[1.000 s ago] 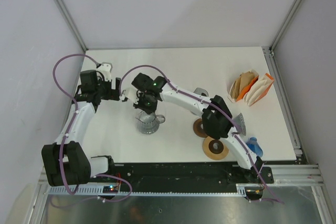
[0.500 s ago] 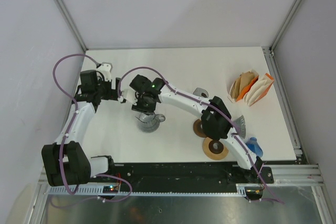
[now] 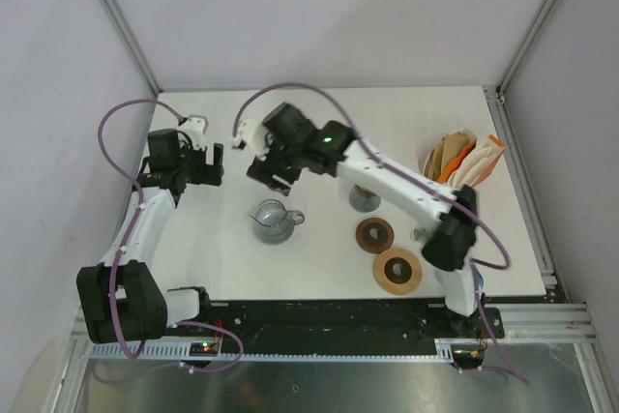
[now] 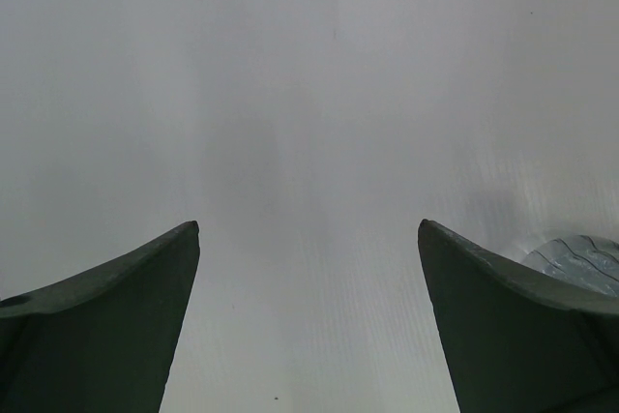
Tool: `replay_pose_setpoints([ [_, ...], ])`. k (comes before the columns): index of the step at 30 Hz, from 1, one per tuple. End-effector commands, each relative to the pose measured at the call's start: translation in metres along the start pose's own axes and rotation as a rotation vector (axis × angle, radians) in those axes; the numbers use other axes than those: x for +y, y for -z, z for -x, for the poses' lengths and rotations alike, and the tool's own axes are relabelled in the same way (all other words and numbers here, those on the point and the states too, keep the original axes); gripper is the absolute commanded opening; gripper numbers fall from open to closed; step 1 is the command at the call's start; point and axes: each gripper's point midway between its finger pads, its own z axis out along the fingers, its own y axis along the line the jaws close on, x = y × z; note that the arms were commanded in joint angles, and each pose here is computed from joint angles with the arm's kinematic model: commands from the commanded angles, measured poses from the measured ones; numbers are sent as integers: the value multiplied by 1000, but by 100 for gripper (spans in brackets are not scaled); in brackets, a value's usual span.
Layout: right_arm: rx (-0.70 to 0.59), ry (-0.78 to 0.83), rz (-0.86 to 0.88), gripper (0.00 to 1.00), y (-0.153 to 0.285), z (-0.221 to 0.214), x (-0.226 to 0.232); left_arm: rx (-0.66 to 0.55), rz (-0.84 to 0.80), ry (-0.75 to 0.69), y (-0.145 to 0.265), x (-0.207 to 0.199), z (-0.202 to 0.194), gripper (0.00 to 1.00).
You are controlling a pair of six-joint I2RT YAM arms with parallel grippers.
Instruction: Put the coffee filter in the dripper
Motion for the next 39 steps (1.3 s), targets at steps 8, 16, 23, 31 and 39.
replay_pose_setpoints([
  [8,-158,-764,-380,75,162,-122,-87,-99,-52,-47,13,-6,32,97],
  [16,-79,-1280,-730,74,214,-294,-93,-105,-79,-48,16,-11,32,97],
  [23,-55,-1484,-715,75,194,-352,-64,-108,-92,-49,17,-14,33,97],
  [31,88,-1582,-647,53,158,-384,-36,-110,-95,-49,18,-14,35,97],
  [39,-12,-1526,-696,2,168,-370,-48,-108,-100,-48,19,-15,36,97],
])
